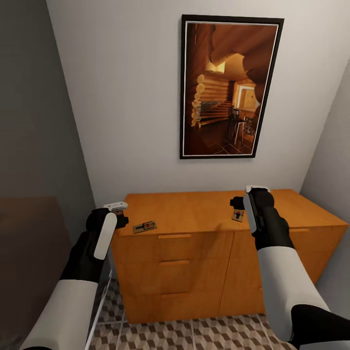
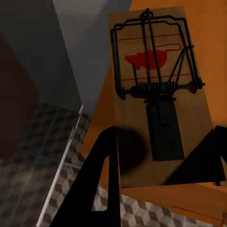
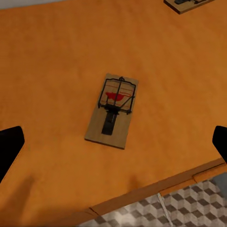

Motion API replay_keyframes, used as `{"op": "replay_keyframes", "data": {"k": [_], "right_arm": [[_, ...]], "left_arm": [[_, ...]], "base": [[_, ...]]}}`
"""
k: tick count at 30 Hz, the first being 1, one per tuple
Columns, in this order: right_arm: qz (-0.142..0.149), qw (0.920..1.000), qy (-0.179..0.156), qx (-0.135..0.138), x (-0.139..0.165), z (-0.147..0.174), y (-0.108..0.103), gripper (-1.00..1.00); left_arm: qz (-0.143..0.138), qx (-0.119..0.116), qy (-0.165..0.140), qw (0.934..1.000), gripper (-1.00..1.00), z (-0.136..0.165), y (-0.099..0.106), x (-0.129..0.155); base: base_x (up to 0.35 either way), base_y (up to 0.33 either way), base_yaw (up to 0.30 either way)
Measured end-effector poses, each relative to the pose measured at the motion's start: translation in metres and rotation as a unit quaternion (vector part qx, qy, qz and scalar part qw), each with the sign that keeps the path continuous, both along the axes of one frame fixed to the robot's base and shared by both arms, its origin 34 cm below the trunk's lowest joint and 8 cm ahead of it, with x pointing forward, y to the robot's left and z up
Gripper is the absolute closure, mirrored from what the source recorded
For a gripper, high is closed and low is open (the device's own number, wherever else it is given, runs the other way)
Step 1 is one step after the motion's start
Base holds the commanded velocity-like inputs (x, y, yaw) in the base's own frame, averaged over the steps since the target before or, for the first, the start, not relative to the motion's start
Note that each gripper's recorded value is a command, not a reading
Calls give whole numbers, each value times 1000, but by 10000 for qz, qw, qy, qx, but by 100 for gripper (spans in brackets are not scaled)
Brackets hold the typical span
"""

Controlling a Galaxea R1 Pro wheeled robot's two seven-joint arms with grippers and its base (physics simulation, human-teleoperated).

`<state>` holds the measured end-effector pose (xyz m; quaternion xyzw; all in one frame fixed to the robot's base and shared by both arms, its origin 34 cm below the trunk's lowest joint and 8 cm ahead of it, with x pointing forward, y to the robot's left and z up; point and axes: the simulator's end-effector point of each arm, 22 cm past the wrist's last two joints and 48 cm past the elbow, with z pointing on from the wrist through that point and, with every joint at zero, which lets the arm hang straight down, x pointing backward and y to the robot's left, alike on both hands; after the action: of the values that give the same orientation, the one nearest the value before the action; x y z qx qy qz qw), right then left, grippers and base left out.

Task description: Take the four mousetraps from the cabinet in the bathroom and place them on the bathroom floor. Make sure all four end up on the same floor surface, and ensure that at least two of them are either under or directly next to the same bathroom sink.

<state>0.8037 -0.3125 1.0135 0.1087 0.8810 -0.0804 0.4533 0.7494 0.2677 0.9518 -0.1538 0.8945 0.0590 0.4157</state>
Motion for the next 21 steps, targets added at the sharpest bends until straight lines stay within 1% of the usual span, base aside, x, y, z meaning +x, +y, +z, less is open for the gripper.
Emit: {"op": "replay_keyframes", "data": {"k": [7,13,21], "right_arm": [[24,10000,8,15,0,-1,5,-100],[13,10000,11,0,0,-1,4,-100],[-3,10000,19,1,0,-1,3,-100]], "left_arm": [[4,5,10,10000,100,-1,1,0],[-15,-6,11,10000,100,-1,0,0],[-86,-57,-4,9999,100,-2,-3,2]], "base": [[3,0,0],[82,0,0],[21,0,0]]}}
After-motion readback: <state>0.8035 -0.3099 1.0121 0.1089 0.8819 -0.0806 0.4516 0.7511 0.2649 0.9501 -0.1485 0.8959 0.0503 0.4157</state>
